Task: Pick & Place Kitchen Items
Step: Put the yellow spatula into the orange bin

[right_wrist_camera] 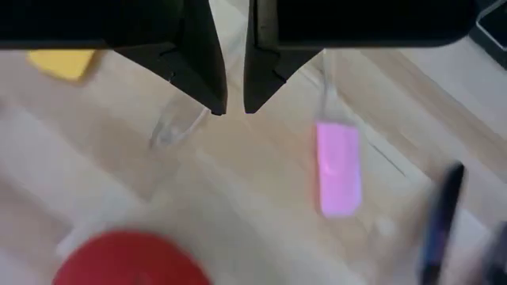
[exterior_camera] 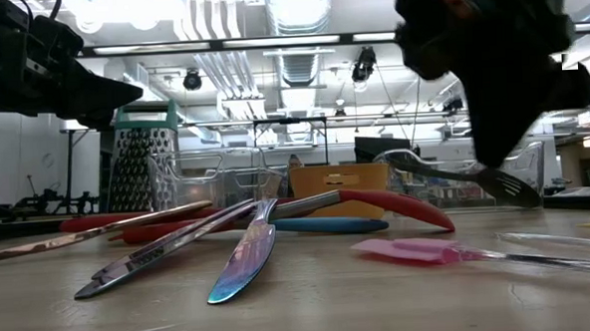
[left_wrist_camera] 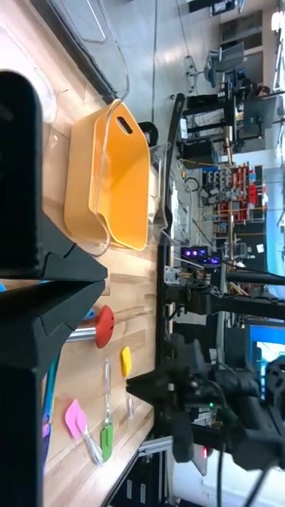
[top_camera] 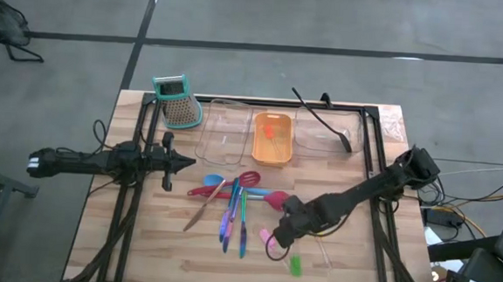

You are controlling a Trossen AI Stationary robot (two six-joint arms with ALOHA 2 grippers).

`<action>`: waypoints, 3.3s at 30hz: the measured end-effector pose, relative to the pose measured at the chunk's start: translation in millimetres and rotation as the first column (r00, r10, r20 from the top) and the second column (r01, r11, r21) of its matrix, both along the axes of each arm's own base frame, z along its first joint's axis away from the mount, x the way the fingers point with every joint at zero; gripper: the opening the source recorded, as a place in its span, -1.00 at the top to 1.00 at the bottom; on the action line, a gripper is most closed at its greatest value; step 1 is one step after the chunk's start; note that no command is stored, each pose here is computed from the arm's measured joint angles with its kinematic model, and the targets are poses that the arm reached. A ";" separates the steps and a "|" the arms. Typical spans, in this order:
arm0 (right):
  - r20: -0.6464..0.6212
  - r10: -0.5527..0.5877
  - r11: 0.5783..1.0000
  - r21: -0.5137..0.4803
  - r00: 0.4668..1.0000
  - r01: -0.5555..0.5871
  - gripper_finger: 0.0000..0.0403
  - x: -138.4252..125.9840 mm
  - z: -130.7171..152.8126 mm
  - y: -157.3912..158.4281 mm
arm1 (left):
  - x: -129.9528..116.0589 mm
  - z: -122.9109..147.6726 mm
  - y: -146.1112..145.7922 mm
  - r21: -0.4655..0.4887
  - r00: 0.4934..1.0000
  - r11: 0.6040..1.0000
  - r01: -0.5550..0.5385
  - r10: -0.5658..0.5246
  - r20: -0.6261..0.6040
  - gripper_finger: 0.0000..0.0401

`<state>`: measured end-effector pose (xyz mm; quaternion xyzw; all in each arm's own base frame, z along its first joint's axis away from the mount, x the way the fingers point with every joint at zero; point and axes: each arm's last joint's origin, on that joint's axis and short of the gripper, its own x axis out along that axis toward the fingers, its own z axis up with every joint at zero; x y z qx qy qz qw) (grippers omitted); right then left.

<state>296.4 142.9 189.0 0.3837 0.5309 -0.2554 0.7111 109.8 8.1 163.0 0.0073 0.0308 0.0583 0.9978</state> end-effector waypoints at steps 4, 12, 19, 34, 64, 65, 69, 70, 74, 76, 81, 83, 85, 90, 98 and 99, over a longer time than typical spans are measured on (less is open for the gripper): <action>0.013 0.079 0.990 -0.115 0.997 -0.077 0.70 -2.3 7.1 4.4 | 0.0 -0.5 0.0 0.000 1.000 1.000 0.000 0.000 -0.005 0.97; -0.052 -0.005 0.998 -0.056 0.999 0.002 0.57 -19.6 -1.7 22.4 | 0.0 -0.4 0.0 0.000 1.000 1.000 -0.001 0.001 -0.005 0.97; -0.091 -0.044 0.998 -0.050 0.995 0.040 0.49 -33.6 -12.8 30.6 | 0.0 -0.5 0.1 0.000 1.000 1.000 -0.002 0.002 -0.005 0.97; -0.211 -0.107 0.988 -0.131 0.972 0.080 0.20 -50.4 -13.0 29.1 | 0.0 -0.6 0.1 0.000 1.000 1.000 -0.002 0.002 -0.006 0.97; -0.217 -0.123 0.986 -0.137 0.968 0.095 -0.14 -65.6 -49.5 17.9 | 0.0 -0.5 0.1 0.000 1.000 1.000 -0.002 0.002 -0.006 0.97; -0.215 -0.123 0.986 -0.135 0.969 0.095 -0.12 -65.8 -50.4 17.8 | 0.0 -0.5 0.1 0.000 1.000 1.000 -0.002 0.002 -0.006 0.97; -0.212 -0.121 0.987 -0.129 0.970 0.095 -0.03 -66.8 -52.1 17.1 | 0.0 -0.5 0.1 0.000 1.000 1.000 -0.002 0.002 -0.006 0.97; -0.211 -0.121 0.987 -0.129 0.970 0.095 -0.01 -66.9 -52.3 17.0 | 0.0 -0.5 0.1 0.000 1.000 1.000 -0.002 0.002 -0.006 0.97; -0.203 -0.120 0.988 -0.121 0.972 0.097 0.12 -66.1 -52.5 17.6 | 0.0 -0.6 0.1 0.000 1.000 1.000 -0.002 0.002 -0.007 0.97; -0.201 -0.120 0.988 -0.118 0.972 0.097 0.21 -65.8 -52.6 17.8 | 0.0 -0.7 0.1 0.000 1.000 1.000 -0.002 0.002 -0.007 0.97; -0.196 -0.119 0.988 -0.119 0.973 0.097 0.43 -65.4 -52.2 18.0 | 0.0 -0.7 0.1 0.000 1.000 1.000 -0.002 0.002 -0.009 0.97; -0.193 -0.114 0.988 -0.122 0.975 0.092 0.52 -65.3 -51.7 17.9 | 0.0 -1.0 0.1 0.000 1.000 1.000 -0.002 0.002 -0.010 0.97; -0.191 -0.108 0.989 -0.125 0.976 0.085 0.59 -65.3 -51.5 17.8 | 0.0 -1.1 0.1 -0.001 1.000 1.000 -0.002 0.002 -0.011 0.97; -0.178 -0.103 0.988 -0.135 0.979 0.079 0.74 -64.2 -51.0 18.0 | 0.0 -1.1 0.1 -0.001 1.000 1.000 -0.002 0.002 -0.013 0.97; -0.162 -0.078 0.987 -0.149 0.984 0.053 0.94 -60.9 -48.3 19.4 | 0.0 -1.1 0.1 -0.001 1.000 1.000 -0.002 0.002 -0.012 0.97; -0.161 -0.076 0.987 -0.152 0.984 0.052 0.95 -60.8 -48.1 19.4 | 0.0 -1.1 0.0 0.000 1.000 1.000 -0.002 0.002 -0.012 0.97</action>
